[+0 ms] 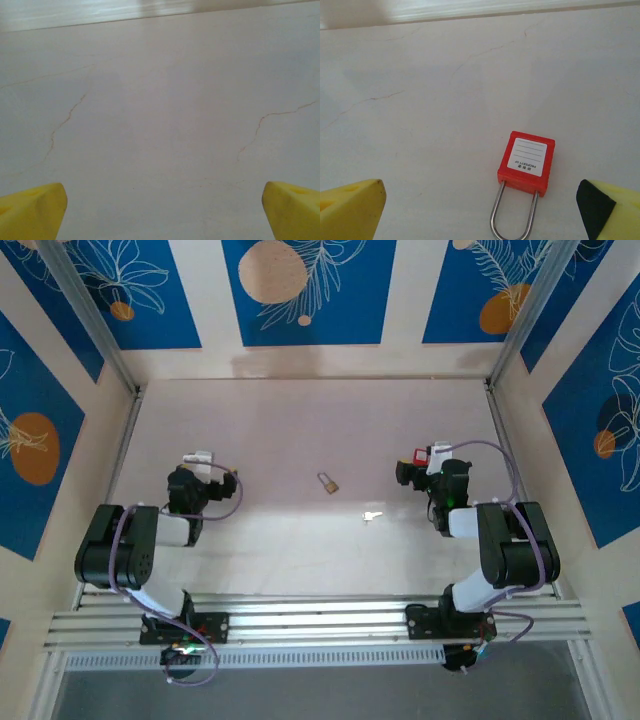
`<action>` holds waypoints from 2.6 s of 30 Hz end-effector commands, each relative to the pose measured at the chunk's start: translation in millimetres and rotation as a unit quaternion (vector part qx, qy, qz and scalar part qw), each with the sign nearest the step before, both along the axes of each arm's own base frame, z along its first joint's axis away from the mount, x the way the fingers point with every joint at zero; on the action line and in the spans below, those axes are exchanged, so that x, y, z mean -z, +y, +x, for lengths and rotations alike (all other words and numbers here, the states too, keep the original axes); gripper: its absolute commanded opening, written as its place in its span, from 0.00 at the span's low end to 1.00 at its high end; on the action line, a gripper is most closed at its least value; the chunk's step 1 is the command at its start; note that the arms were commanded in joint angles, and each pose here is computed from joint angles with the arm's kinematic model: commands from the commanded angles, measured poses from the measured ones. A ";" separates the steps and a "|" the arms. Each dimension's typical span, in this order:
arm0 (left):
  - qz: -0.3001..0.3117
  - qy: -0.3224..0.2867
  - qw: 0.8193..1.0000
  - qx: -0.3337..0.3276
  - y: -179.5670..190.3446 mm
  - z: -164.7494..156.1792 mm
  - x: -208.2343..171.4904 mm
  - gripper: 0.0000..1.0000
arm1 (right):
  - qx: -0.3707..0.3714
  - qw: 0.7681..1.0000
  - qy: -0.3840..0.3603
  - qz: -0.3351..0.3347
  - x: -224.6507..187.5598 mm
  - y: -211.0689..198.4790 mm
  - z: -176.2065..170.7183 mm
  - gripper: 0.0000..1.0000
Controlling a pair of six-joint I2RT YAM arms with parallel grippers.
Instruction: Unlock with the key
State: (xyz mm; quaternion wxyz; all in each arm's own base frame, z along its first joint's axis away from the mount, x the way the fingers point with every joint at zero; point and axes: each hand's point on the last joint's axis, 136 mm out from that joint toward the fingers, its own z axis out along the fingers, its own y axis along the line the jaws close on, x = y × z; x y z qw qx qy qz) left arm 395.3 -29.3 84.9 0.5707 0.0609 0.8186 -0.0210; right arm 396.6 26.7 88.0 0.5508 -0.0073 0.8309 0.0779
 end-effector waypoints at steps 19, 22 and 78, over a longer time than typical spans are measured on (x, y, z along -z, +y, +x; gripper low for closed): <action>0.006 -0.008 1.000 0.009 -1.6 -0.3 -5.3 1.00 | -0.009 1.000 -0.009 -0.002 -6.2 2.5 0.1 0.99; 0.005 -0.008 1.000 0.010 -1.9 0.2 -5.7 1.00 | -0.009 1.000 -0.009 -0.002 -6.3 2.7 0.0 0.99; -0.409 0.201 0.889 0.043 -80.6 -39.0 -101.5 0.96 | 0.116 0.873 0.468 0.077 36.1 -16.5 27.9 0.66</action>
